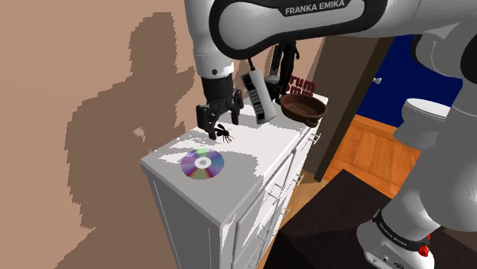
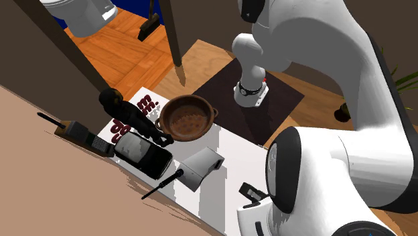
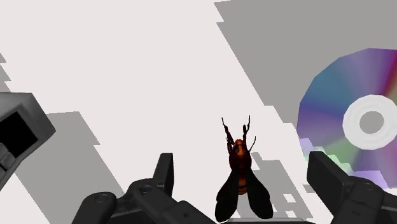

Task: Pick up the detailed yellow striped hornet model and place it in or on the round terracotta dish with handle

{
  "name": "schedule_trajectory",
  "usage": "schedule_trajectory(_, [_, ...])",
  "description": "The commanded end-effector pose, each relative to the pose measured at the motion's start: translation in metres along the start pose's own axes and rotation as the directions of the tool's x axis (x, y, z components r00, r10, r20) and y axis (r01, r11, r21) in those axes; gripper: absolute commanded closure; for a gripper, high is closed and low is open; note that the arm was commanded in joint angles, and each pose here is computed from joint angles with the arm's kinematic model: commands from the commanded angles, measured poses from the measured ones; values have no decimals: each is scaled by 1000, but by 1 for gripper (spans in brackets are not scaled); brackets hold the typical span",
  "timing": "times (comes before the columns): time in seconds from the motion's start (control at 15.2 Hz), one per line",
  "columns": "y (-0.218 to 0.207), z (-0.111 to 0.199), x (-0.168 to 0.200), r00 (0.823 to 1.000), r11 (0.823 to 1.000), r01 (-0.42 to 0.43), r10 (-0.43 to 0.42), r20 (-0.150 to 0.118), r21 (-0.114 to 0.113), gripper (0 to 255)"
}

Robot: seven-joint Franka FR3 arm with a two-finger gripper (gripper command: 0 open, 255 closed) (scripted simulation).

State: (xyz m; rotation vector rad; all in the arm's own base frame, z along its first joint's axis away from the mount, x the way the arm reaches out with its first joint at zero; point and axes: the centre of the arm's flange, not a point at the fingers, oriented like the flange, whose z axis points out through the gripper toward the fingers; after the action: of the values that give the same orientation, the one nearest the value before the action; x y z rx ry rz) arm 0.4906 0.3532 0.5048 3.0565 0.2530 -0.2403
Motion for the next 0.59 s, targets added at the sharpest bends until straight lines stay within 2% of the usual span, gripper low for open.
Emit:
schedule_trajectory(0.0, [-1, 10, -1, 1000, 1000, 0, 0, 0, 0, 0])
schedule_trajectory(0.53, [-1, 13, -1, 1000, 1000, 0, 0, 0, 0, 0])
